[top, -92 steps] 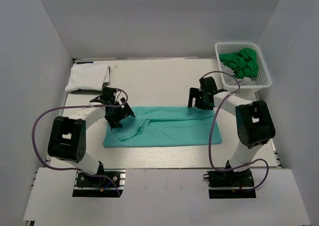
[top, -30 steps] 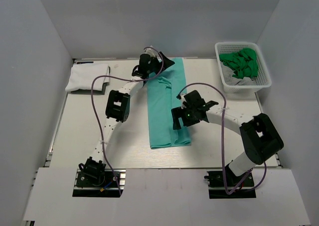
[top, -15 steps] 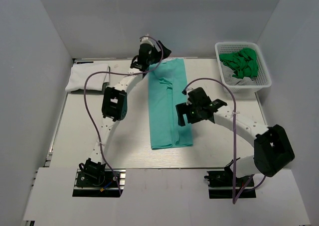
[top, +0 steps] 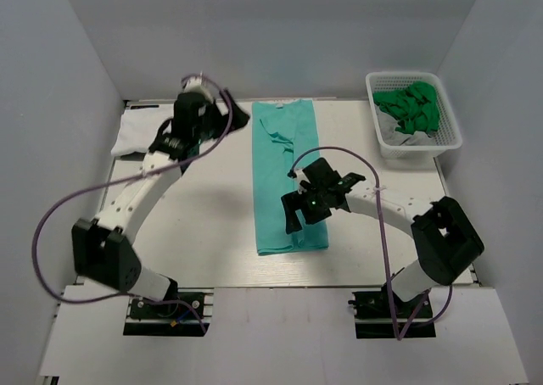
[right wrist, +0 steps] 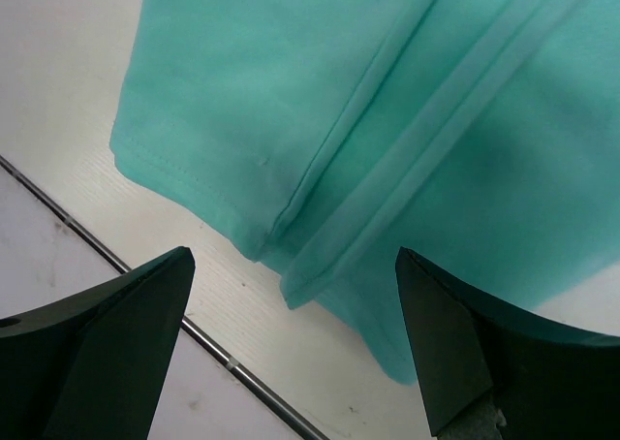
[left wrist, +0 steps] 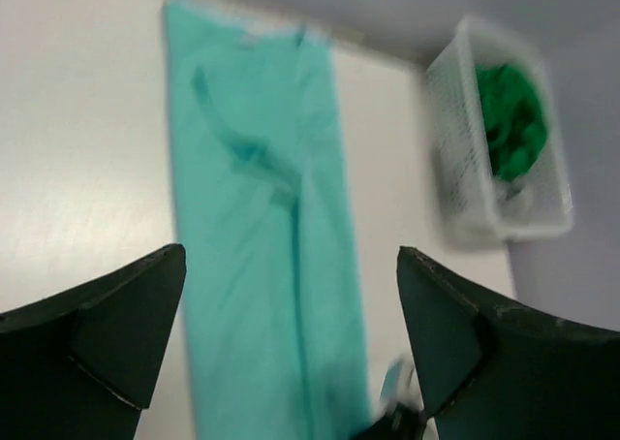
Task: Fold and stack the t-shirts
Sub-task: Rotate the tshirt 90 degrees, then grab the bottom of the folded rectangular tshirt with both arms
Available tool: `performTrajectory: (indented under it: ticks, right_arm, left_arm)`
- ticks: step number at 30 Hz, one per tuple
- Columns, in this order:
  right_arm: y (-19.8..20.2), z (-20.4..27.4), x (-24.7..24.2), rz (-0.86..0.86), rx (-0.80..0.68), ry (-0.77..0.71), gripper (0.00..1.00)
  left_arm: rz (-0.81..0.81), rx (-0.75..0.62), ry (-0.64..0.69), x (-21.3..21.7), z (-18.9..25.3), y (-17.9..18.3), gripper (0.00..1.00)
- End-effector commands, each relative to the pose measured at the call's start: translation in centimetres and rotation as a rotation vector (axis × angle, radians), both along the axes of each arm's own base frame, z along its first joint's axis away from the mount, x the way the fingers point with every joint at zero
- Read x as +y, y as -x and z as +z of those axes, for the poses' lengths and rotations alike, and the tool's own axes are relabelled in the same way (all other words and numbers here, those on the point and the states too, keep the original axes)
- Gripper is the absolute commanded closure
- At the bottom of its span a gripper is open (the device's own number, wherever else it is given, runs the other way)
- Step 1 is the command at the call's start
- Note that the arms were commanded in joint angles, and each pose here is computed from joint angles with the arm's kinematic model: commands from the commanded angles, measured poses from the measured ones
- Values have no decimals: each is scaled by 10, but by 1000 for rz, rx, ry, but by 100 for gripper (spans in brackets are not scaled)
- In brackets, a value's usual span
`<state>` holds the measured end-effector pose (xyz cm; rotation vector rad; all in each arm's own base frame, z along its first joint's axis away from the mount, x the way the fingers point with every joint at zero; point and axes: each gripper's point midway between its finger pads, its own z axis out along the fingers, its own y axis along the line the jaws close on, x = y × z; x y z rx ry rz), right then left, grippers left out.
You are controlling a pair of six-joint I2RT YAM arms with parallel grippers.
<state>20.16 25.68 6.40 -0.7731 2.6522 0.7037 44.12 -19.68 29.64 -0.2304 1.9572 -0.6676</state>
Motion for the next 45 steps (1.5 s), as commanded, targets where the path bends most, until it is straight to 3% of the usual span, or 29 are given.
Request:
performTrajectory:
  ticks: [1, 2, 6, 9, 22, 28, 32, 37, 40, 45]
  right_arm:
    - [11, 0, 19, 96, 30, -69, 10]
    - [10, 0, 22, 104, 25, -79, 10]
    - [20, -4, 29, 148, 63, -95, 10]
    - [27, -4, 36, 193, 75, -126, 10]
    - [31, -27, 46, 216, 159, -87, 10]
    - [0, 26, 46, 79, 12, -93, 10]
    - [-24, 55, 23, -105, -119, -31, 10]
    - [-12, 39, -30, -335, -33, 143, 10]
    - [11, 17, -58, -368, 50, 227, 10]
    - [35, 0, -61, -368, 154, 194, 10]
  left_arm:
    - [36, 224, -45, 27, -83, 71, 0]
    - [30, 277, -49, 32, -104, 92, 0]
    - [50, 356, -22, 50, -111, 150, 0]
    - [109, 394, -42, 68, -112, 172, 0]
    - [112, 486, -83, 77, -116, 197, 0]
    - [8, 512, -91, 60, -123, 199, 0]
    - [-202, 542, -47, 25, -129, 200, 0]
    - [-348, 667, -38, -3, -166, 216, 0]
    - [-435, 741, -53, -18, -191, 236, 0]
    - [-498, 829, -110, -30, -218, 259, 0]
